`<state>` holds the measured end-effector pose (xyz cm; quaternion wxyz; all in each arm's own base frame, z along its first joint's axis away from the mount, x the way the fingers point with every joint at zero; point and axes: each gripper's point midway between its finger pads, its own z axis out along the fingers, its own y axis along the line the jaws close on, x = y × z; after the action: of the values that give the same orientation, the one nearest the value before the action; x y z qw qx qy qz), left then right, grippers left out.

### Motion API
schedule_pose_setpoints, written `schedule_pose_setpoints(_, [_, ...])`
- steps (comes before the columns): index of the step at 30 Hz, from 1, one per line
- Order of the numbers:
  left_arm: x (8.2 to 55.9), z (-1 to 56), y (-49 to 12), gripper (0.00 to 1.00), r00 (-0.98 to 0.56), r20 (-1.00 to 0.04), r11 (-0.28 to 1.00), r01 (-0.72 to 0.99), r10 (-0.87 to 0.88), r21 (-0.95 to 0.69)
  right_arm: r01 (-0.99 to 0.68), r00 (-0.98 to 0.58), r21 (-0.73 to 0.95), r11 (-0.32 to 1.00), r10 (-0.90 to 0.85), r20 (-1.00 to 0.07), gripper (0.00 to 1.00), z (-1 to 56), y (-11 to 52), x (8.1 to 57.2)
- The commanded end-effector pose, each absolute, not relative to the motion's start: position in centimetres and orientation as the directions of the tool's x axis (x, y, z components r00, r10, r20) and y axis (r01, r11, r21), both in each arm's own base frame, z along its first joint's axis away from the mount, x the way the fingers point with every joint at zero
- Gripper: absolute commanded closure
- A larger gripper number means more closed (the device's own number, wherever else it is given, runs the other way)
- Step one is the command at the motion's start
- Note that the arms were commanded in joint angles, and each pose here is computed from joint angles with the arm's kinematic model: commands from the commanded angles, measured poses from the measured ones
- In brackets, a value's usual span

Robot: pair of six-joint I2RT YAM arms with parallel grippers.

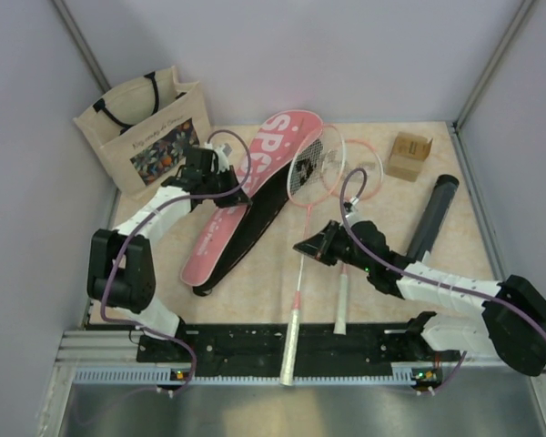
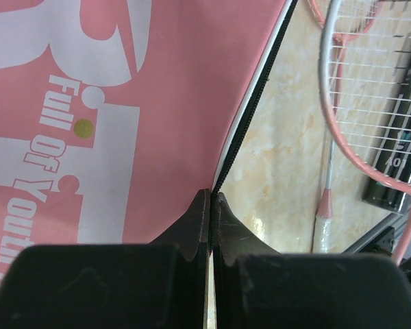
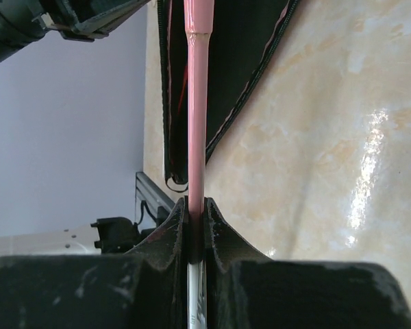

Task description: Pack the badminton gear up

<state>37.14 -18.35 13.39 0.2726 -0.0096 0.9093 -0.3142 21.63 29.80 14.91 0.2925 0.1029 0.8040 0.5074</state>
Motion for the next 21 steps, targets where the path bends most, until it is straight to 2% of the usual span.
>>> schedule_pose_setpoints(1, [38.3, 17.2, -18.6, 1.0, -0.785, -0.561, 0.758, 0.192, -0.263, -0.624, -0.137, -0.779, 0.929, 0.343, 0.542, -0.315, 1.0, 18.0, 31.0, 22.5])
schedule_pose_setpoints(7, [38.0, 18.2, -19.2, 1.0, -0.768, -0.575, 0.721, 0.227, -0.281, -0.655, -0.11, -0.78, 0.943, 0.315, 0.561, -0.278, 1.0, 18.1, 31.1, 22.4])
schedule_pose_setpoints(17, [36.7, 19.0, -19.9, 1.0, -0.747, -0.61, 0.67, 0.312, -0.266, -0.674, -0.084, -0.87, 0.977, 0.198, 0.463, -0.169, 1.0, 18.3, 34.4, 20.8])
schedule_pose_setpoints(21, [35.7, 19.1, -20.5, 1.0, -0.739, -0.643, 0.638, 0.399, -0.202, -0.659, -0.089, -0.884, 0.977, 0.195, 0.436, -0.167, 1.0, 18.1, 35.5, 20.8])
